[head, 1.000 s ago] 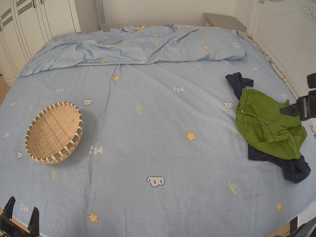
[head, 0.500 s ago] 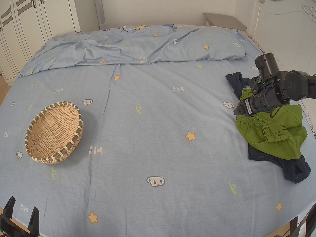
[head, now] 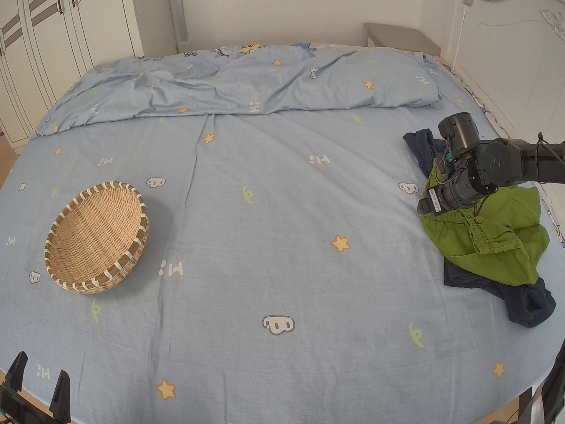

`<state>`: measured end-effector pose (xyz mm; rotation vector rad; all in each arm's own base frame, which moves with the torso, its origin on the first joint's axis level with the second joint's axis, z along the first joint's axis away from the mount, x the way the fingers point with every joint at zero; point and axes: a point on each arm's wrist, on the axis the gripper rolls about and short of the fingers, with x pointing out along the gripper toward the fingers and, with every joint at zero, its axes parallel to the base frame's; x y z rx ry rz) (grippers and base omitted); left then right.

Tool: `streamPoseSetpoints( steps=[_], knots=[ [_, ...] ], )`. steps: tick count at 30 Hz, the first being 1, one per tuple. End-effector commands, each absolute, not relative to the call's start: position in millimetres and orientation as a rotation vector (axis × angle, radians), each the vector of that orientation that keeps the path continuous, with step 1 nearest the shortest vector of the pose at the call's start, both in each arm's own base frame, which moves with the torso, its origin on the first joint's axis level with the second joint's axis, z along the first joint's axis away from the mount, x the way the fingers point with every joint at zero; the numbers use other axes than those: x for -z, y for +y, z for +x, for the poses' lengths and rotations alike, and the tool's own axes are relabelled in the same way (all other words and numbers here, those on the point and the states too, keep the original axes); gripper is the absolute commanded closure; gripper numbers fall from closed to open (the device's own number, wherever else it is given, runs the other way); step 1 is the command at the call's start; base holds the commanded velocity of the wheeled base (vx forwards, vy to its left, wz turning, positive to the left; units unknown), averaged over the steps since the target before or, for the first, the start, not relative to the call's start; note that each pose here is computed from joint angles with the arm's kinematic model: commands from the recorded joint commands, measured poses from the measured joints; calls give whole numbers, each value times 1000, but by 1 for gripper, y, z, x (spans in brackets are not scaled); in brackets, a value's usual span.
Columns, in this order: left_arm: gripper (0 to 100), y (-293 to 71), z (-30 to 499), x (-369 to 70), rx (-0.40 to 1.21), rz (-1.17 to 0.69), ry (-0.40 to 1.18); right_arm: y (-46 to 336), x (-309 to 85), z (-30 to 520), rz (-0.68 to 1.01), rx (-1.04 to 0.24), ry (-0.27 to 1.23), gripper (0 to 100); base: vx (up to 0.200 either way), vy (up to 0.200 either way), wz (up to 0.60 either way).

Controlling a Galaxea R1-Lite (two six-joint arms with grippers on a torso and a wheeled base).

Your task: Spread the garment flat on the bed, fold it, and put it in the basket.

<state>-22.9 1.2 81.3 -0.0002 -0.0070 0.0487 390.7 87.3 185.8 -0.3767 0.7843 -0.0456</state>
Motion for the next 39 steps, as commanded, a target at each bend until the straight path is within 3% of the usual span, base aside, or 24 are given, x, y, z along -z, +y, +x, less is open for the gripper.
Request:
streamPoseSetpoints(
  steps=[1, 20, 21, 35, 39],
  knots=[
    [0, 1, -23, -76, -49, 0, -6, 88, -176, 401, -381, 49, 798, 0, 0, 0, 0],
    [0, 1, -23, -76, -49, 0, -6, 92, -154, 415, -401, 62, 841, 0, 0, 0, 0],
    [0, 1, -23, -76, -49, 0, -6, 92, -154, 415, -400, 63, 841, 100, 0, 0, 0],
    [0, 1, -23, -76, -49, 0, -6, 92, -159, 416, -384, 57, 848, 100, 0, 0, 0],
    [0, 1, -23, -76, -49, 0, -6, 84, -193, 396, -320, 56, 836, 100, 0, 0, 0]
  ],
)
